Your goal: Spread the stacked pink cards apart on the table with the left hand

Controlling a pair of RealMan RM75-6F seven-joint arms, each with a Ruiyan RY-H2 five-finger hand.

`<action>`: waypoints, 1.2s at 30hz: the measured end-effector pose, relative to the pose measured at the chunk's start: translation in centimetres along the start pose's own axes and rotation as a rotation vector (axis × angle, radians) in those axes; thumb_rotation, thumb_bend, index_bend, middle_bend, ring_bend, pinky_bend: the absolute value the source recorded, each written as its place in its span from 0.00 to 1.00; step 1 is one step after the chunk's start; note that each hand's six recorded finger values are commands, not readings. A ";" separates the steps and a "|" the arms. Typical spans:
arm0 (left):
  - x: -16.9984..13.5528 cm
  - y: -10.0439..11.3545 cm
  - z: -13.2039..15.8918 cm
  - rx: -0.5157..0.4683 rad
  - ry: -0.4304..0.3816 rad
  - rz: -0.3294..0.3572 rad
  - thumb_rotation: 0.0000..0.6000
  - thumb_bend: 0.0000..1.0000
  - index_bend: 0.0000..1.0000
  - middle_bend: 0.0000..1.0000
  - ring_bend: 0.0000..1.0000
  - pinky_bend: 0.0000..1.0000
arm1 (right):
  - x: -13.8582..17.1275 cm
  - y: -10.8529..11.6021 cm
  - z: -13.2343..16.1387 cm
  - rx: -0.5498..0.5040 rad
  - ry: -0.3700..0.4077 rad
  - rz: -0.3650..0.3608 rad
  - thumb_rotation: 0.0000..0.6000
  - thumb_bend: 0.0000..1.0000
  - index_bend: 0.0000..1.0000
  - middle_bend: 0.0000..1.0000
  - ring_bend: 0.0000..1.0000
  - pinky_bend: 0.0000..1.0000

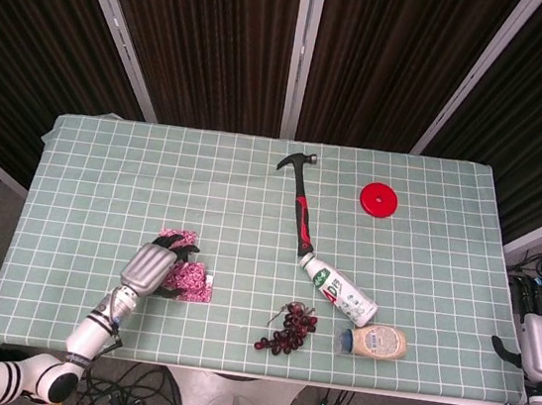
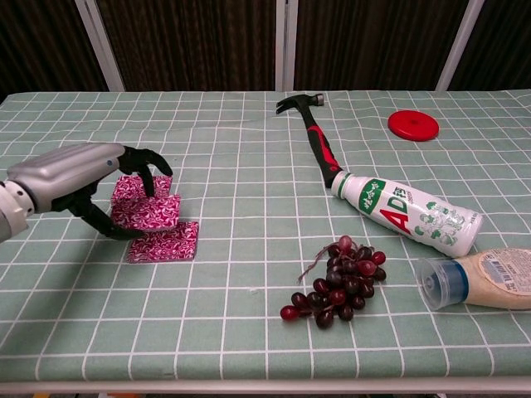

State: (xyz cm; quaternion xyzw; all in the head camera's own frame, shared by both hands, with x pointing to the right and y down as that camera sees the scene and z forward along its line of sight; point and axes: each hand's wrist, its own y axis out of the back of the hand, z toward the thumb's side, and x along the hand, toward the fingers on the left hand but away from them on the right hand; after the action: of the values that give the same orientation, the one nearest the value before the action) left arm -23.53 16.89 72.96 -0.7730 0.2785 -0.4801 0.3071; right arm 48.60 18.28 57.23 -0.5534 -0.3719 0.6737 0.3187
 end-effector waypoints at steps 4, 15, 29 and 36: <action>-0.8 1.0 -1.9 0.016 0.033 0.019 1.00 0.26 0.24 0.44 0.14 0.21 | 0.0 -0.1 0.2 0.004 0.004 0.003 1.00 0.16 0.00 0.00 0.00 0.00; -2.8 0.7 -6.9 0.042 0.129 0.015 1.00 0.26 0.24 0.44 0.14 0.21 | 0.1 -0.3 1.7 0.022 0.028 0.007 1.00 0.16 0.00 0.00 0.00 0.00; -3.5 -0.1 -7.6 0.008 0.116 -0.006 1.00 0.17 0.17 0.21 0.10 0.20 | 0.2 -0.4 1.7 0.020 0.022 0.010 1.00 0.16 0.00 0.00 0.00 0.00; -3.5 0.5 -7.3 0.043 0.111 0.009 1.00 0.18 0.17 0.22 0.10 0.20 | 0.1 -0.2 1.2 0.007 0.014 0.004 1.00 0.16 0.00 0.00 0.00 0.00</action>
State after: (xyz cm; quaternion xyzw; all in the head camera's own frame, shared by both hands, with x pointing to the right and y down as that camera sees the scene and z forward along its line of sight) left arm -31.67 17.57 73.11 -0.7372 0.2884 -0.5266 0.3099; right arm 47.44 18.36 57.50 -0.5578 -0.3662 0.6715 0.3221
